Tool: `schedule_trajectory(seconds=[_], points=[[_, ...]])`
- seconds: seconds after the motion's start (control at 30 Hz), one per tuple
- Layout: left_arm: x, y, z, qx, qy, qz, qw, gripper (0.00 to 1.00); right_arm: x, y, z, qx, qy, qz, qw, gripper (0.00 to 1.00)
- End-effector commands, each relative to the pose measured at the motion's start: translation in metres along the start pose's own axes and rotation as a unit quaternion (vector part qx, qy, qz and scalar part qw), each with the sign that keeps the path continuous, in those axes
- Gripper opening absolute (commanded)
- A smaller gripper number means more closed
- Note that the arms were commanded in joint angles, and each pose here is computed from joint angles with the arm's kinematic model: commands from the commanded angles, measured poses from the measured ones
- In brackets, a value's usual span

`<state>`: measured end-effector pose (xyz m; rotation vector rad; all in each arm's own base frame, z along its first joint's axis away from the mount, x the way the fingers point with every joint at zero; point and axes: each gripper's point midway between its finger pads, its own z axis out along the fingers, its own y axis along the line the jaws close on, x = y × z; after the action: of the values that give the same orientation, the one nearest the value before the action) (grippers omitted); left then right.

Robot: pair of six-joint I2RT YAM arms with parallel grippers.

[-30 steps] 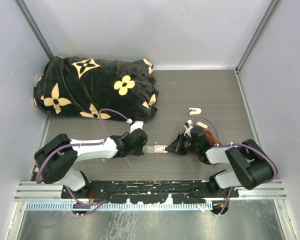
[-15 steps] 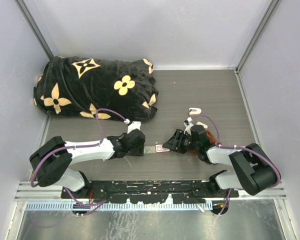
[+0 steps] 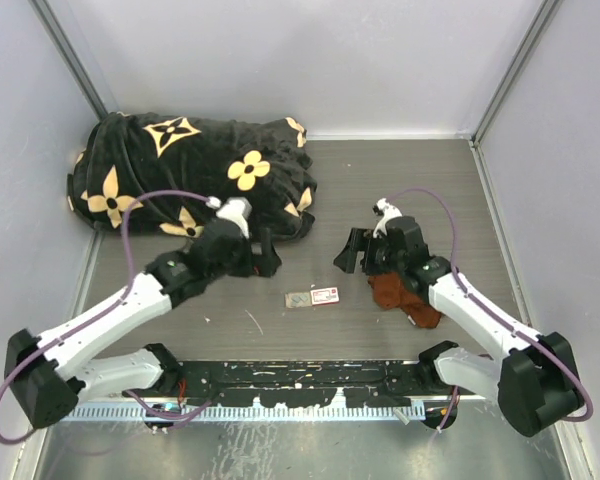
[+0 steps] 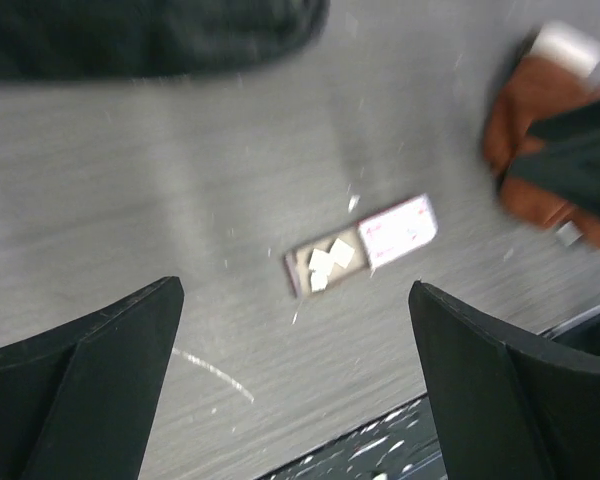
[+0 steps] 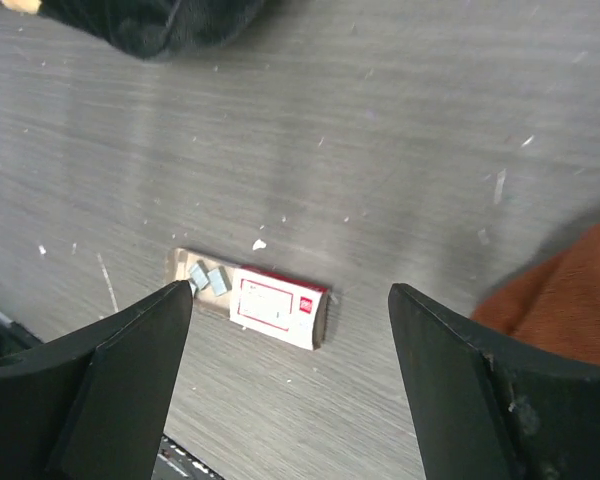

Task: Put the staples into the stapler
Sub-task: Open the staple box at the center of the board.

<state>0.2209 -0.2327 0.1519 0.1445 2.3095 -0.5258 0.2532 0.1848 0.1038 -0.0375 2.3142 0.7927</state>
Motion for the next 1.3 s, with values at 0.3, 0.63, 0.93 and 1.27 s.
schedule_trajectory(seconds=[0.3,0.63,0.93,1.27], points=[[-0.131,0.061,-0.063,0.074,-0.069,-0.061,0.993,0.98,-0.106,-0.064,-0.004,0.278,-0.026,-0.104,0.955,0.89],[-0.135,0.119,-0.089,-0.075,-0.148,-0.003,0.986,0.98,-0.131,-0.122,0.037,0.337,-0.009,-0.079,0.938,0.87],[-0.131,0.125,-0.096,-0.092,-0.152,0.004,0.984,0.98,-0.137,-0.151,0.057,0.347,-0.002,-0.037,0.937,0.93],[-0.13,0.132,-0.099,-0.113,-0.157,0.012,0.981,0.98,-0.14,-0.163,0.088,0.344,0.01,-0.048,0.938,0.94]])
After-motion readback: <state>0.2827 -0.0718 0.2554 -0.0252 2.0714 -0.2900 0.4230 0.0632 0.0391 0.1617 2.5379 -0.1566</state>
